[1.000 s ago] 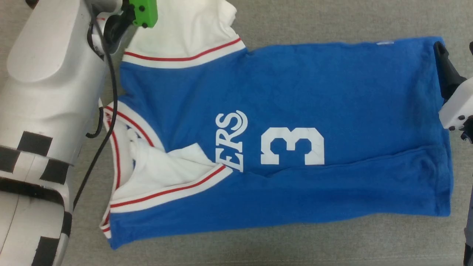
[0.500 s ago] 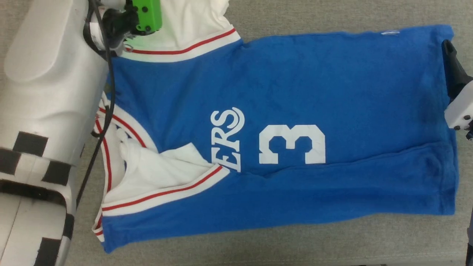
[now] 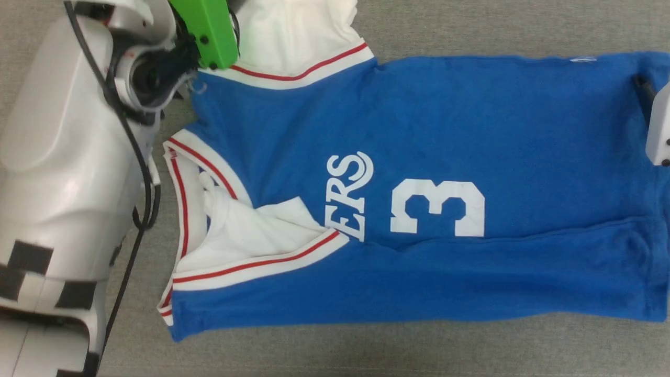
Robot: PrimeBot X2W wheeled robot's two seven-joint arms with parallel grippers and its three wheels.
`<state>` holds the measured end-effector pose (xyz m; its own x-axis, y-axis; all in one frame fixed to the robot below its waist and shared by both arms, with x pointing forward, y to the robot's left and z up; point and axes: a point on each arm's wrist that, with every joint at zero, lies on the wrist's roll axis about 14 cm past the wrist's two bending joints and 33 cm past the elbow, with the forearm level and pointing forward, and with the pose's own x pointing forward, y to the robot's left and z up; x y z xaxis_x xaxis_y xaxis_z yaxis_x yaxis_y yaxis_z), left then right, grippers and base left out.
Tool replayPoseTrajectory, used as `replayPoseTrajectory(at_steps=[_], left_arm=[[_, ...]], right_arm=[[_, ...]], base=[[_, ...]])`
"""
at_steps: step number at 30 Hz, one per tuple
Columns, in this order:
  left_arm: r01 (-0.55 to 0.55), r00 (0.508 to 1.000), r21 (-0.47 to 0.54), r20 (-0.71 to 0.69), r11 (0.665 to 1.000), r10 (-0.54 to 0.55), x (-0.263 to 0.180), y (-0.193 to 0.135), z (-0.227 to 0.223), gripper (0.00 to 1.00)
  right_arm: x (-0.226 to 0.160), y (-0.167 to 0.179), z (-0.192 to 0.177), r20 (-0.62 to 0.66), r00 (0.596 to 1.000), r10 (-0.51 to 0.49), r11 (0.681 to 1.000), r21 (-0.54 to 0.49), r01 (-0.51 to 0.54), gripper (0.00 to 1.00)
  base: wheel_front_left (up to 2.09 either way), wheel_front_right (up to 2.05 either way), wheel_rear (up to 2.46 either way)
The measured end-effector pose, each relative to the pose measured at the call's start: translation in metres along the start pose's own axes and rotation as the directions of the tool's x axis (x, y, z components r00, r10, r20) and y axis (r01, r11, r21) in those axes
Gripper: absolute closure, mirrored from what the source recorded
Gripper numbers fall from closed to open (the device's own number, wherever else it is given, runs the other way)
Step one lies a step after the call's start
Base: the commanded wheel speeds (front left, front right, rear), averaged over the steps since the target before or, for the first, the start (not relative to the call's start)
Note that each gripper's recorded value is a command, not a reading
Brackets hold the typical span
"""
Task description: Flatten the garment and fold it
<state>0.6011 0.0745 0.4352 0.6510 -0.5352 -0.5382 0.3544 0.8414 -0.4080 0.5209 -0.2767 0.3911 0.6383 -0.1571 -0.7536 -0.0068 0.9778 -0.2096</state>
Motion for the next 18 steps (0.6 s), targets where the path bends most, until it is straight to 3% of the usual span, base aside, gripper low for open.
replayPoseTrajectory(at_steps=[6,7,8,9,10,18], left_arm=[[0.037,0.998,-0.004,0.054,0.999,-0.037,-0.02,-0.008,-0.002,1.0],[0.037,0.998,-0.007,0.059,0.999,-0.037,-0.022,-0.009,-0.003,1.0],[0.036,0.997,-0.006,0.064,0.999,-0.036,-0.025,-0.008,-0.003,1.0],[0.035,0.997,-0.008,0.068,0.999,-0.035,-0.027,-0.008,-0.003,1.0],[0.034,0.996,-0.007,0.084,0.999,-0.034,-0.03,-0.008,-0.001,1.0],[0.065,0.978,-0.058,0.201,0.996,-0.053,-0.064,-0.01,0.016,1.0]], right_arm=[[0.008,0.01,-0.006,-0.12,0.993,0.014,0.998,-0.059,-0.021,0.0],[0.009,0.012,-0.007,-0.131,0.991,0.02,0.998,-0.056,-0.027,0.04],[0.009,0.013,-0.007,-0.138,0.99,0.026,0.998,-0.051,-0.033,0.71],[0.01,0.014,-0.007,-0.141,0.99,0.03,0.998,-0.047,-0.037,0.92],[0.01,0.015,-0.006,-0.138,0.99,0.035,0.998,-0.045,-0.041,1.0],[-0.011,0.019,0.022,0.016,0.997,0.081,0.997,0.016,-0.081,1.0]], base=[[0.0,0.0,0.0],[0.0,0.0,0.0],[0.0,0.0,0.0],[0.0,0.0,0.0],[0.0,0.0,0.0],[0.0,0.0,0.0]])
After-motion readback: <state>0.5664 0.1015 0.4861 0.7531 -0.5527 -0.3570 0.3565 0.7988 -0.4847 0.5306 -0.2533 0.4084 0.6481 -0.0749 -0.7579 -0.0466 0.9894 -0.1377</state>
